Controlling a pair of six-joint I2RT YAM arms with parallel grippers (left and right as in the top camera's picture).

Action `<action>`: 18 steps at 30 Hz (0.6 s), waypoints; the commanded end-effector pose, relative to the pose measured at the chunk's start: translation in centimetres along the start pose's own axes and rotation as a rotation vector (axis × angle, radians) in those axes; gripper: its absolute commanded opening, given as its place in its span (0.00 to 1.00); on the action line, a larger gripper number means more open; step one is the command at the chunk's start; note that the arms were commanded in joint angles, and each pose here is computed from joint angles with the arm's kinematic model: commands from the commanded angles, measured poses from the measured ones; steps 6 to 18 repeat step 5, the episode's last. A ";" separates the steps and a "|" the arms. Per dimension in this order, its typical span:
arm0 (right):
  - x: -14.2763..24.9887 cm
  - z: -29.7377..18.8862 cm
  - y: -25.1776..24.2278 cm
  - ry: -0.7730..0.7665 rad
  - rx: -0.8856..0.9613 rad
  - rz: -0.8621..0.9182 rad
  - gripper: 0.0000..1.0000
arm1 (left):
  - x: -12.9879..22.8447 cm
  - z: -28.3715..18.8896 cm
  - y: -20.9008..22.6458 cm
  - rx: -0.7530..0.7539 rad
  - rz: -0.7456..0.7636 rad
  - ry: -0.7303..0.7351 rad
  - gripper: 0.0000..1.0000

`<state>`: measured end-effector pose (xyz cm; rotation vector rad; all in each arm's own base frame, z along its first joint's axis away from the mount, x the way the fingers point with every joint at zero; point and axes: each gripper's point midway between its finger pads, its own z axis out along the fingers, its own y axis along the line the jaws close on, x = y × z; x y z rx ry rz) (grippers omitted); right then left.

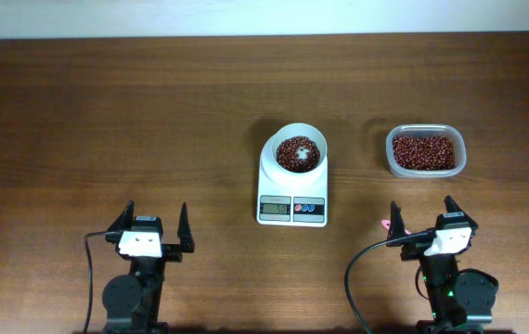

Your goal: Scoop and weigh 50g on scale

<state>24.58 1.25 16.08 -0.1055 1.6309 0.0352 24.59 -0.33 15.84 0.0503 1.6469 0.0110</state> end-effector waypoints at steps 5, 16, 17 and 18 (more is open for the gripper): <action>0.2 0.0 0.0 0.001 -0.003 0.001 0.99 | 0.2 0.0 0.3 -0.018 -0.011 0.004 0.99; 0.2 0.0 0.0 0.001 -0.003 0.001 0.99 | 0.2 0.0 0.3 -0.018 -0.011 0.004 0.99; 0.2 0.0 0.0 0.001 -0.003 0.001 0.99 | 0.2 0.0 0.3 -0.018 -0.011 0.004 0.99; 0.2 0.0 0.0 0.001 -0.003 0.001 0.99 | 0.2 0.0 0.3 -0.018 -0.011 0.004 0.99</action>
